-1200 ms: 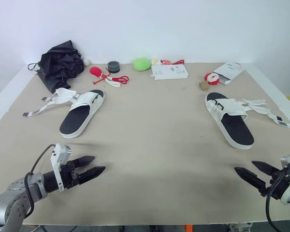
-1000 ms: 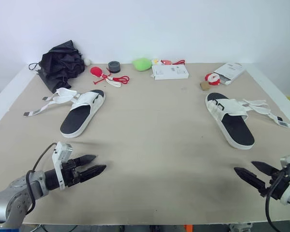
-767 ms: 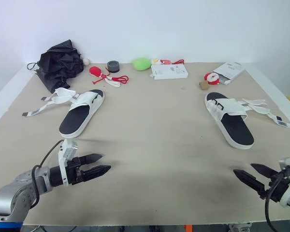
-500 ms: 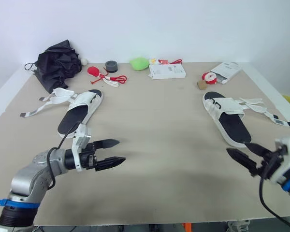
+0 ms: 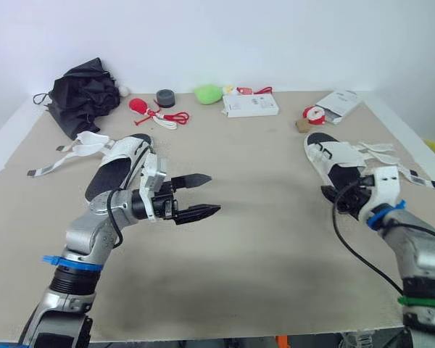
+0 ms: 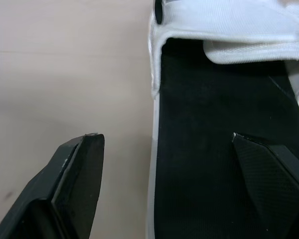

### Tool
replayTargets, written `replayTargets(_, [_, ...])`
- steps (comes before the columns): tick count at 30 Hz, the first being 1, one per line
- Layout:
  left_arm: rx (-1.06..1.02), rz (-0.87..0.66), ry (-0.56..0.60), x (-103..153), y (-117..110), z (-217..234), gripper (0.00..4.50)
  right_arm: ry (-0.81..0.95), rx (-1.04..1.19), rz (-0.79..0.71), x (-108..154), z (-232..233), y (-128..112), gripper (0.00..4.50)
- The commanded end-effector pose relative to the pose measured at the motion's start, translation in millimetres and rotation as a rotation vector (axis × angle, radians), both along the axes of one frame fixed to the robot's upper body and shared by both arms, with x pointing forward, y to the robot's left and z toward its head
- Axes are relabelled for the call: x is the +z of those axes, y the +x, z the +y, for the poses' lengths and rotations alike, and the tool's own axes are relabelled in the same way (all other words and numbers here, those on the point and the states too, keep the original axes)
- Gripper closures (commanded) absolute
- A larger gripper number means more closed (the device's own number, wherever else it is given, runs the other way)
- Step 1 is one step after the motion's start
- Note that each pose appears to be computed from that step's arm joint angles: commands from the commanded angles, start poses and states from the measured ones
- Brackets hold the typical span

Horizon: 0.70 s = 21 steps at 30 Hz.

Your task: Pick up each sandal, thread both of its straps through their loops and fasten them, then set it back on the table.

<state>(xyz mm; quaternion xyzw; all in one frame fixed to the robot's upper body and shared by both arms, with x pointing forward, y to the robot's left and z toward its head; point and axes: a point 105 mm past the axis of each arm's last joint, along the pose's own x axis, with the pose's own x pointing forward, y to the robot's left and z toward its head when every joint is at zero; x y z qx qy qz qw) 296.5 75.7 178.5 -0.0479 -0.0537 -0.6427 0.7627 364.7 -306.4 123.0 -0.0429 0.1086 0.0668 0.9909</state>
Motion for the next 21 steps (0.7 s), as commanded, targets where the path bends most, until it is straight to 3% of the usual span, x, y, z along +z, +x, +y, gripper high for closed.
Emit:
replayTargets(1, [-0.025,-0.041,-0.016,6.8,-2.0,-4.7,0.0,-0.052,-0.017,-0.036,7.3,-1.0,17.4,0.09])
replayTargets(6, [-0.019,-0.025,-0.062,10.4,-2.1,-7.2,0.0,-0.106,-0.029,-0.091,28.4,0.4,45.0,0.09])
replayTargets(12, [0.014,-0.005,-0.074,7.2,-2.7,-1.9,0.0,-0.11,0.003,-0.115,40.1,-0.4,50.7,0.09])
replayTargets(16, [0.035,0.013,-0.101,8.3,-3.5,-0.3,0.0,-0.116,-0.022,-0.067,28.2,-10.7,45.9,0.09])
replayTargets(21, [0.047,0.02,-0.098,5.4,-3.4,0.0,0.0,-0.164,0.031,0.113,-9.8,-10.5,31.0,0.09])
